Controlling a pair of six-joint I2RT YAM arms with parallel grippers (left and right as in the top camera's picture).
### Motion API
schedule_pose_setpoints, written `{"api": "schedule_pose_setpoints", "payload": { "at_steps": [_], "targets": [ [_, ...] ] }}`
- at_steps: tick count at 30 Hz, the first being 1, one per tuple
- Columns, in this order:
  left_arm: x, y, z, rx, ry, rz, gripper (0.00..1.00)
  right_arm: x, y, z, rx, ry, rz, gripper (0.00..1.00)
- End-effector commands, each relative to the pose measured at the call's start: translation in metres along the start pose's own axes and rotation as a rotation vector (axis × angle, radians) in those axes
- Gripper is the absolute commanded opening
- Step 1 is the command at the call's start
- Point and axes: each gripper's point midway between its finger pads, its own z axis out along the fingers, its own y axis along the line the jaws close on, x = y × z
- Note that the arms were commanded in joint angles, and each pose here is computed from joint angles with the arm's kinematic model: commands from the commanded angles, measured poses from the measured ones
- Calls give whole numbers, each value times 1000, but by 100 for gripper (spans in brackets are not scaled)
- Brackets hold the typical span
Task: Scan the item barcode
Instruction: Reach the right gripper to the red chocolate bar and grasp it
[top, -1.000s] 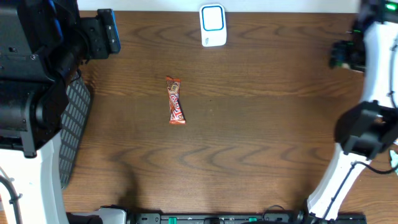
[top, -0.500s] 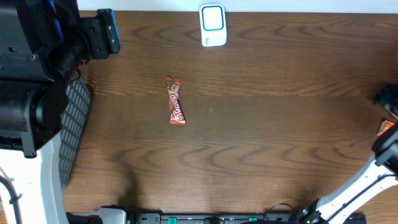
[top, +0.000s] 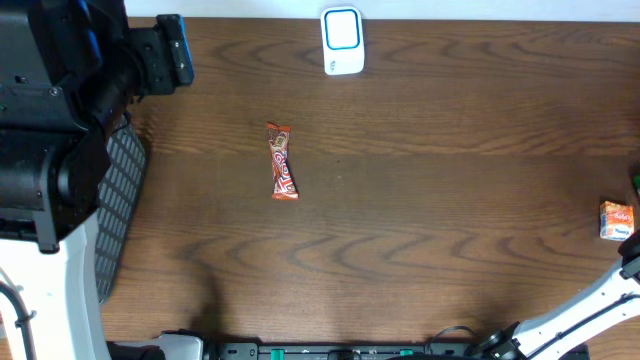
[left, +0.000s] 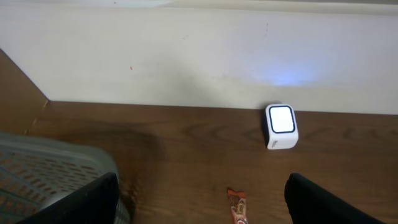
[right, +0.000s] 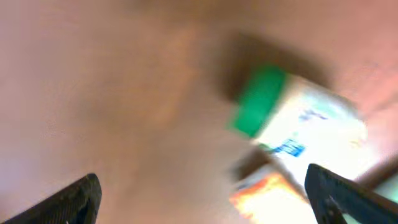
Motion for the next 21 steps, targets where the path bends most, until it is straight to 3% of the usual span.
{"api": "schedule_pose_setpoints", "payload": {
  "at_steps": [1,5,8,12,15,17,21],
  "targets": [
    [0,4,-2,-17,-2,11,85,15,108,-50,-340,12,-74,99],
    [0,4,-2,-17,-2,11,85,65,189,-57,-399,80,-231,99],
    [0,4,-2,-17,-2,11,85,131,244,-43,-378,192,-370,99],
    [0,4,-2,-17,-2,11,85,250,304,-26,-323,370,-607,99],
    [0,4,-2,-17,-2,11,85,336,336,-11,-290,415,-885,99],
    [0,4,-2,-17,-2,11,85,402,349,2,-220,406,-1075,99],
    [0,4,-2,-17,-2,11,85,495,354,7,-220,485,-1251,99]
  ]
}}
